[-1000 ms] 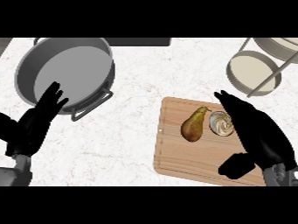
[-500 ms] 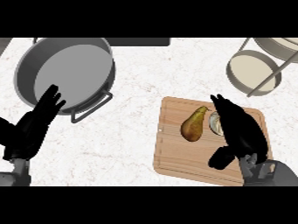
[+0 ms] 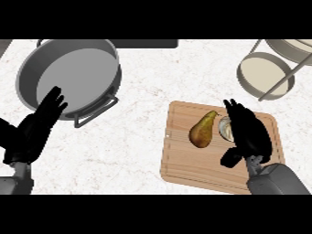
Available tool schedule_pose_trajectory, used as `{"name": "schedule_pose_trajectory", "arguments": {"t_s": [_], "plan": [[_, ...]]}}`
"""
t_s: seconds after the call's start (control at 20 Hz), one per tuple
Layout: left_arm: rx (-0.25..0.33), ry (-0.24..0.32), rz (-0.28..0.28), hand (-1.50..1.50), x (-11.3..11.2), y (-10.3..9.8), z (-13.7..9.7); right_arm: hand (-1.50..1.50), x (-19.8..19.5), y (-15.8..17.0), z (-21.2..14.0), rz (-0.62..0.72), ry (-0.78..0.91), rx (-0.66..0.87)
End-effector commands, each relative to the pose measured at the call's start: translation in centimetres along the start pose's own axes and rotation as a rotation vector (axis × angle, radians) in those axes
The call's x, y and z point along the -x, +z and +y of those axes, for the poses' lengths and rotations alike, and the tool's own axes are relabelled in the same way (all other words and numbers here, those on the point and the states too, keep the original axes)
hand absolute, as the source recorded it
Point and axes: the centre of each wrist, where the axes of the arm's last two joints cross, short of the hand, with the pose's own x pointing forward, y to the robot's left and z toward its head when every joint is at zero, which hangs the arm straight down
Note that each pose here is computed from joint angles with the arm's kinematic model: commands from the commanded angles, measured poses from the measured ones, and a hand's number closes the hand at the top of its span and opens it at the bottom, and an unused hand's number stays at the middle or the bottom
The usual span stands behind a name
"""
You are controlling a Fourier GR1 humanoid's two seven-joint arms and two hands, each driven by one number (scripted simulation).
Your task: Pick the cupcake from the cutting board and place it in the tiered basket
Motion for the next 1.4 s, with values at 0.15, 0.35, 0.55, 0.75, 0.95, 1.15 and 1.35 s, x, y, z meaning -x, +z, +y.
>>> {"name": "schedule_pose_trajectory", "arguments": {"t_s": [0.15,0.35,0.55,0.75,0.95,1.15,1.35], "plan": [[-0.005,-0.001,0.012,0.0,-1.7,0.5,-0.3,-1.5,0.4,-0.9,0.9,0.014,0.052,0.042],[-0.001,-0.005,0.018,0.0,1.0,-1.0,-0.2,-1.5,1.1,-0.8,2.1,0.028,0.063,-0.037],[-0.01,-0.005,0.02,0.0,0.3,0.7,0.5,1.5,1.9,-1.0,2.2,0.009,0.047,-0.164],[-0.003,-0.01,0.012,0.0,0.7,0.0,1.1,1.5,1.0,-1.0,5.7,-0.032,0.178,-0.127],[-0.012,-0.006,0.006,0.0,0.3,-1.1,1.4,1.5,0.3,-2.0,3.4,-0.064,0.205,-0.081],[0.02,-0.011,0.009,0.0,0.4,1.6,1.3,1.5,7.6,-4.2,-0.3,-0.08,0.229,0.008],[-0.028,-0.003,-0.006,0.0,-0.4,0.5,0.9,1.5,17.0,-4.4,-9.2,-0.129,0.275,0.059]]}}
